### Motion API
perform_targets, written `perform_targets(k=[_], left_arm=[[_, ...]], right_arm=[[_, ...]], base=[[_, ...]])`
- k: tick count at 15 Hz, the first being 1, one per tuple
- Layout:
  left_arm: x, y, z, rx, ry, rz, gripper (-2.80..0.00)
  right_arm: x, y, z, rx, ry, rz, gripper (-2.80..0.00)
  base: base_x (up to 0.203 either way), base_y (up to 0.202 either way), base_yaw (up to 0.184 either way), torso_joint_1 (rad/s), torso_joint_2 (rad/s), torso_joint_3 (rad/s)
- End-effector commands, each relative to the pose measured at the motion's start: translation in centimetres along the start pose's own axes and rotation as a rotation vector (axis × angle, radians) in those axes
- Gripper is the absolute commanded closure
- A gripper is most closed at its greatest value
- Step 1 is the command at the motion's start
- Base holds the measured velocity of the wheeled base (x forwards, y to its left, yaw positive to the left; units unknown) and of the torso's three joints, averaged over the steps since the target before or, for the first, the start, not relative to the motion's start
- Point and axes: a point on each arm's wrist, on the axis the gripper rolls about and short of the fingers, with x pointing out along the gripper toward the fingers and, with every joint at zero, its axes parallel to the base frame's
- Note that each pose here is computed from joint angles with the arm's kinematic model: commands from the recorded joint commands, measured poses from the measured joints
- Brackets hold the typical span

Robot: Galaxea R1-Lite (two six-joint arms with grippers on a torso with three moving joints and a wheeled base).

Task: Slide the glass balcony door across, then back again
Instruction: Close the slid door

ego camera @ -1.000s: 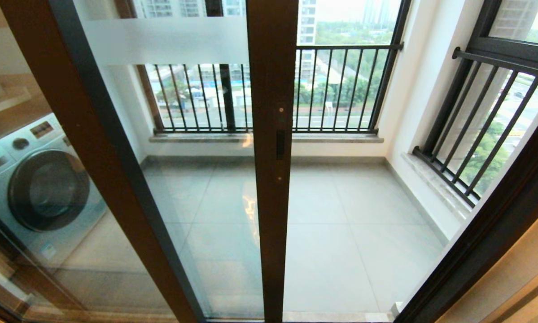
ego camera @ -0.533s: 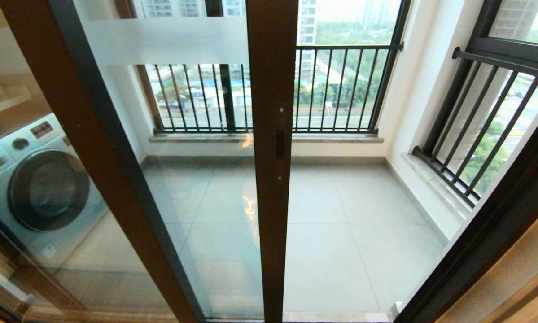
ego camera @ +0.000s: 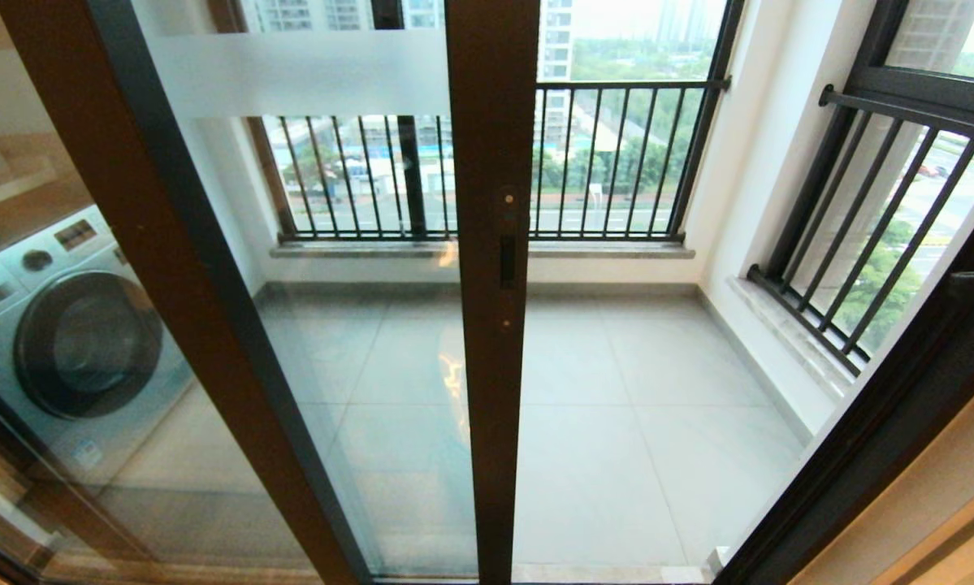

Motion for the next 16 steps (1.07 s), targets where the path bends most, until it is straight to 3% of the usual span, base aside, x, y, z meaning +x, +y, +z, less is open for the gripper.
perform_targets(k=[1,3,7,11,16], left_arm=[[0.0,0.0,0.0,0.0,0.0,-0.001,0.0],[0.0,0.0,0.0,0.0,0.0,0.0,0.0],[0.0,0.0,0.0,0.0,0.001,0.0,0.0],[0.0,0.0,0.0,0.0,0.002,0.0,0.0],[0.0,0.0,0.0,0.0,0.0,0.0,0.0]], right_arm=[[8.4,1.0,0.5,0.005,0.186,-0.015,0.0],[12.9,3.1,0.6,-0.036,0.232,-0.119,0.0],[17.1,6.4,0.9,-0.09,0.23,-0.176,0.0],[20.5,6.3,0.9,-0.097,0.223,-0.271,0.0],[24.8,6.6,-1.1,-0.083,0.168,-0.283,0.0]], base=[[0.0,0.0,0.0,0.0,0.0,0.0],[0.0,0.0,0.0,0.0,0.0,0.0],[0.0,0.0,0.0,0.0,0.0,0.0],[0.0,0.0,0.0,0.0,0.0,0.0],[0.0,0.0,0.0,0.0,0.0,0.0]])
